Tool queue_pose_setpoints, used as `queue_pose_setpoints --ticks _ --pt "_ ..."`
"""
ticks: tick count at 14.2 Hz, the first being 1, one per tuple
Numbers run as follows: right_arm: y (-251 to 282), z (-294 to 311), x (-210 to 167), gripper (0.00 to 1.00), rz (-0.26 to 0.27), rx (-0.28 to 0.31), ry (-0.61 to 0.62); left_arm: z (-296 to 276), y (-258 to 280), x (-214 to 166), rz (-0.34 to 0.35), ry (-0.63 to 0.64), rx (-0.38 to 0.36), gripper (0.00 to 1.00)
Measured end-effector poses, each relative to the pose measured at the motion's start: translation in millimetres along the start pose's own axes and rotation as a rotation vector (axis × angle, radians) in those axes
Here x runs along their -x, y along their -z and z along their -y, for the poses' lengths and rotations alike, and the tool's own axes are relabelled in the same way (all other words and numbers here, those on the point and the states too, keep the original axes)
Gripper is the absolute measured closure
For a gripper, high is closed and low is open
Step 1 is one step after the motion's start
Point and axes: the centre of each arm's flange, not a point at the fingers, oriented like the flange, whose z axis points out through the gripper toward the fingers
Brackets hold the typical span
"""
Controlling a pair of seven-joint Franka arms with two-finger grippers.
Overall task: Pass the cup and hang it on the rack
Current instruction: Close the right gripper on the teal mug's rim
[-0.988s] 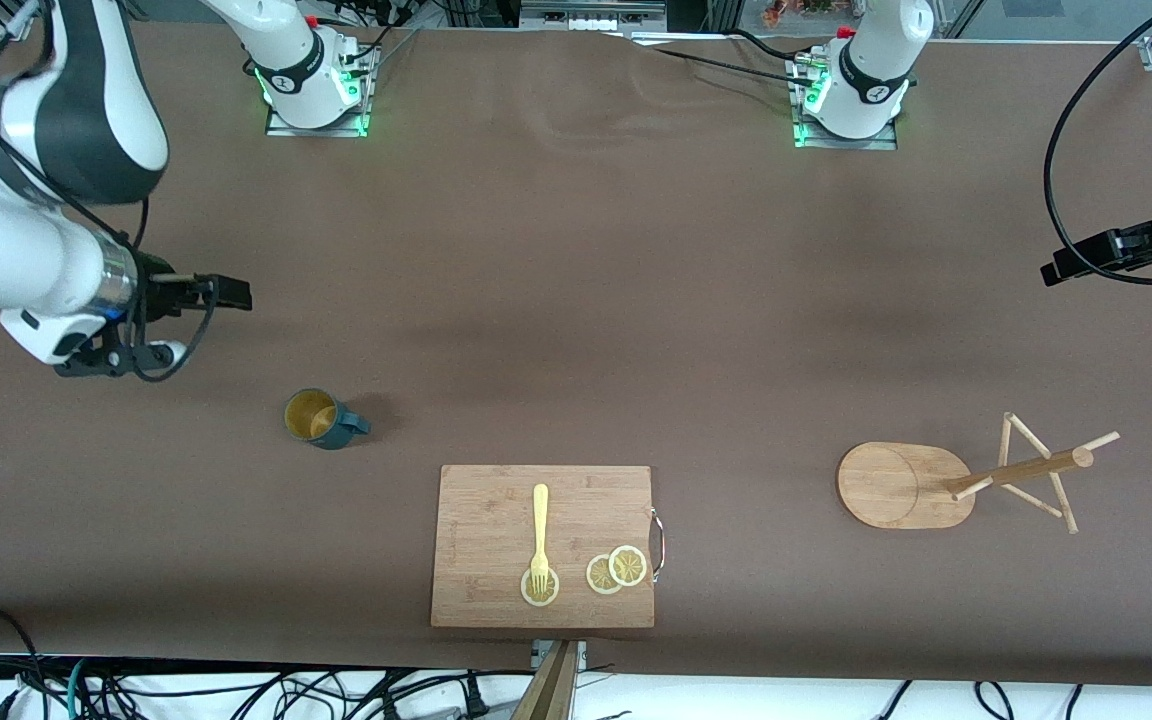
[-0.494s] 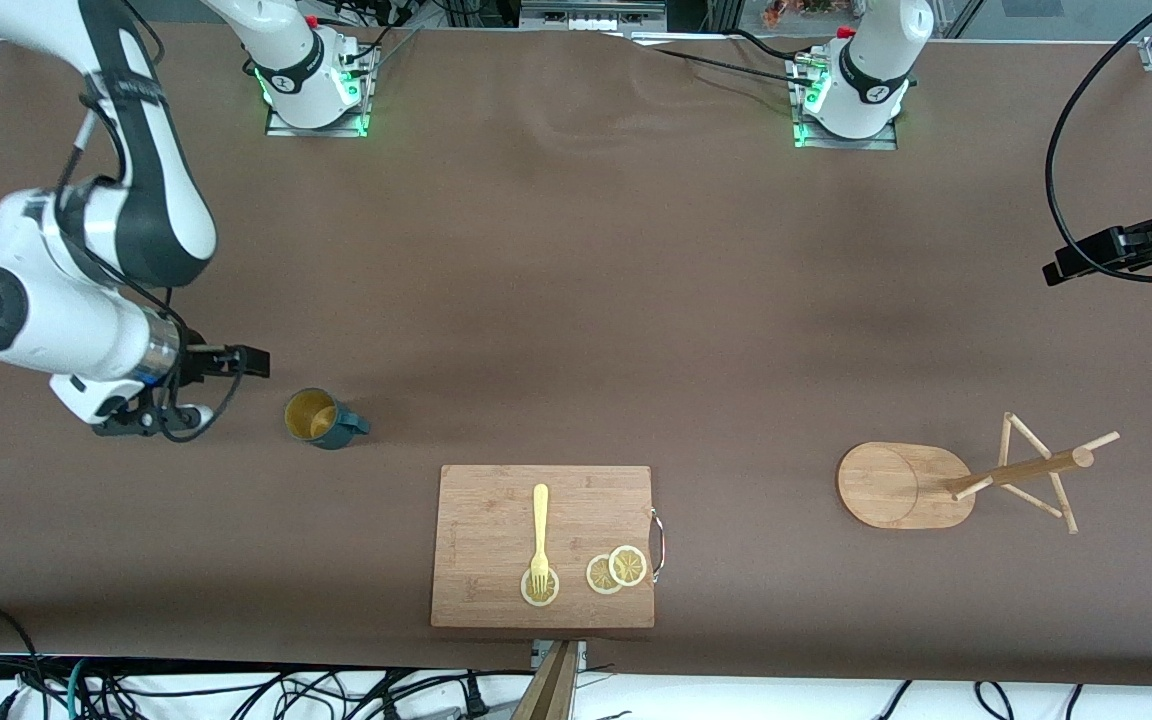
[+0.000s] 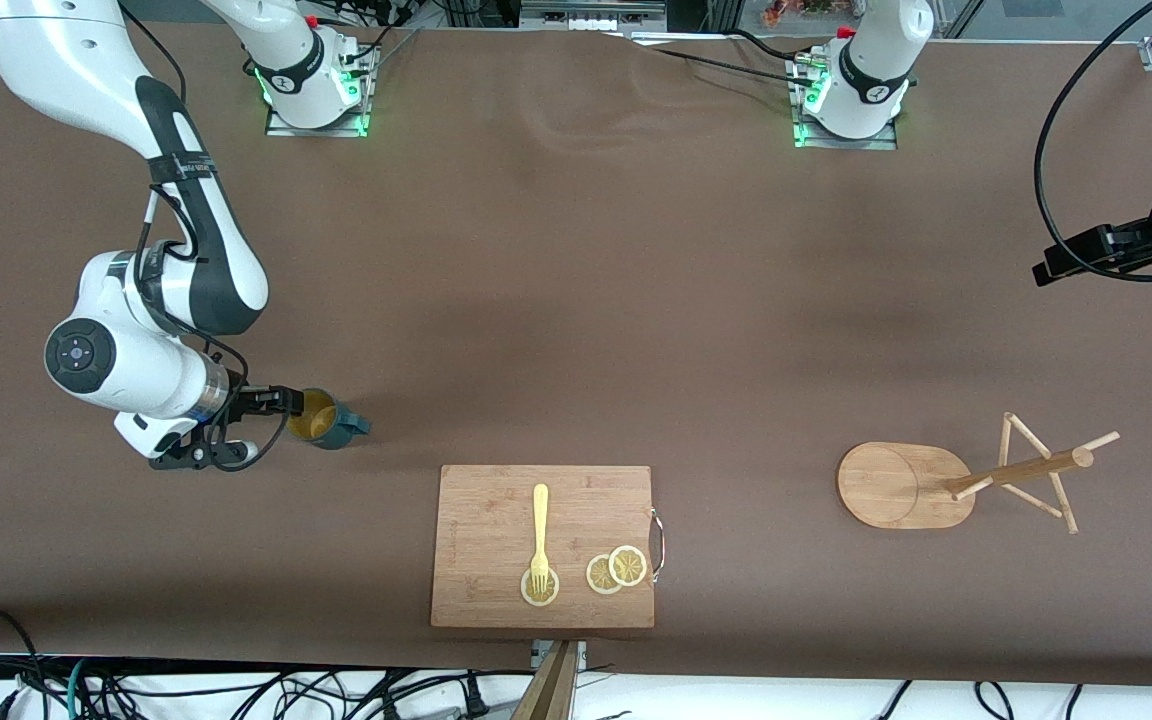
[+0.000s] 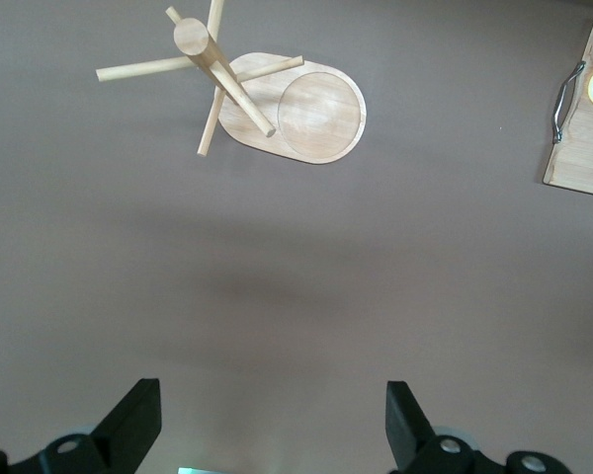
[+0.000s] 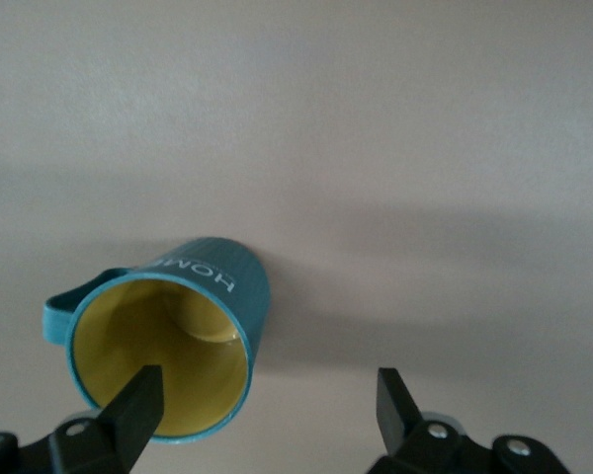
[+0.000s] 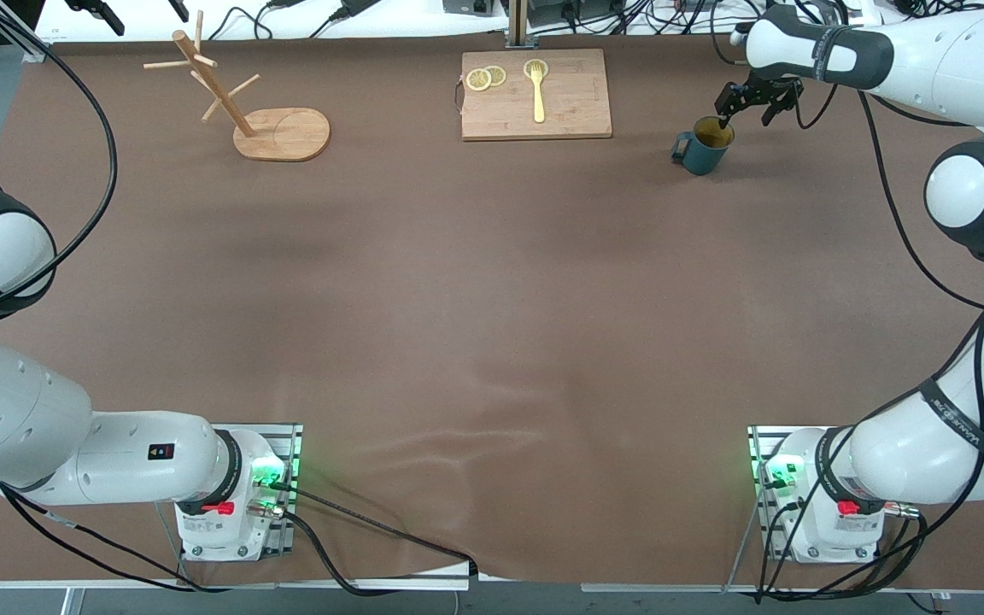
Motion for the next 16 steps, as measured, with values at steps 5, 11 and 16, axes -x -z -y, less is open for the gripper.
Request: queue_pose_setpoints --ticks 5,11,16 --pt "-16 0 0 0.22 0.015 0.003 0.003 0 -1 -1 0.0 -0.012 0.0 0.0" --pt "-25 0 0 0.31 0.026 0.003 0.003 -1 5 -1 -0.012 -0.103 0.002 0.0" --pt "-26 1 0 0.47 0.027 0.001 0.003 -1 4 -2 -0.011 -0.106 0.001 0.0"
